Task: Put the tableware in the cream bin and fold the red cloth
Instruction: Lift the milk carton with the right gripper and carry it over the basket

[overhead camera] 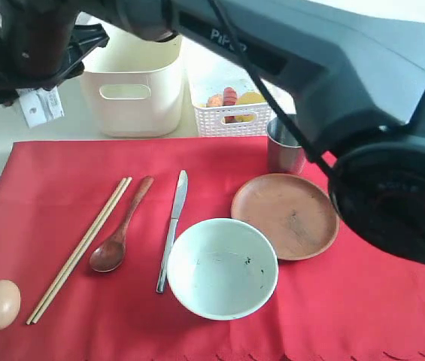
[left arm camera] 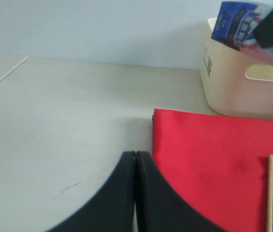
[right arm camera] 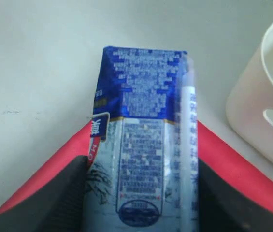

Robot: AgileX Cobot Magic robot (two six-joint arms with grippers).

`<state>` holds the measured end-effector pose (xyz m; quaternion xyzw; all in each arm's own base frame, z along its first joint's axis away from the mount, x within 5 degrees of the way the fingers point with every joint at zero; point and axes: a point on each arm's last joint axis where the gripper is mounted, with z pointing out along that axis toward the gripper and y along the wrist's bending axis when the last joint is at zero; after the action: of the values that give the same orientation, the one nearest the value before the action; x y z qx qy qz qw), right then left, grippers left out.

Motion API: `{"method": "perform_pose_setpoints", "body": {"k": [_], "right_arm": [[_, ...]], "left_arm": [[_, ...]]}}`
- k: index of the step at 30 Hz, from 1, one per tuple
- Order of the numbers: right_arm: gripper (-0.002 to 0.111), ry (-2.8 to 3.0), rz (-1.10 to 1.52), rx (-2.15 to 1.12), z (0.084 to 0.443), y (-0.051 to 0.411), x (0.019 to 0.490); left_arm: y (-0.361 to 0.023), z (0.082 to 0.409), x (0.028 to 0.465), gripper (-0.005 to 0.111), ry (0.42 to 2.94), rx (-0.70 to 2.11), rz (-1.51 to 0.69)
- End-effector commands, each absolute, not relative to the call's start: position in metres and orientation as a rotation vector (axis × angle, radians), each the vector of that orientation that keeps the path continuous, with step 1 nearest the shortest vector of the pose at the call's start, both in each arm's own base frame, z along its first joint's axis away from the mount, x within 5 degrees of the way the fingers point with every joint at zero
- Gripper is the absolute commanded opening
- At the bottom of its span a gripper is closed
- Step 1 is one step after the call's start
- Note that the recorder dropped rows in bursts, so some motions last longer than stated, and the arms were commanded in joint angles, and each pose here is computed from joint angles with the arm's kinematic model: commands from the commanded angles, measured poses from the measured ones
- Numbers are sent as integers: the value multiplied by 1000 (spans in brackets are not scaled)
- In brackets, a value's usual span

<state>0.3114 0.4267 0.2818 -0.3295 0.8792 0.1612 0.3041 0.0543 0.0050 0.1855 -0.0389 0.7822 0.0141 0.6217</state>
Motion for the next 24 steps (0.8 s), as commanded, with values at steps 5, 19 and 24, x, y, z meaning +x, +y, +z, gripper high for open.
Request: {"method": "perform_pose_setpoints", "body": {"k": [5,19,24], "right_arm": [[0,2223,446,-902,333,411,301],[0,2151,252,-943,355,392,302],[0,2138,233,-914,369,381,304]], "left_arm": [[5,185,54,0,1792,-91,31],[5,185,54,0,1792,-91,31],[5,185,54,0,1792,-91,31]]}}
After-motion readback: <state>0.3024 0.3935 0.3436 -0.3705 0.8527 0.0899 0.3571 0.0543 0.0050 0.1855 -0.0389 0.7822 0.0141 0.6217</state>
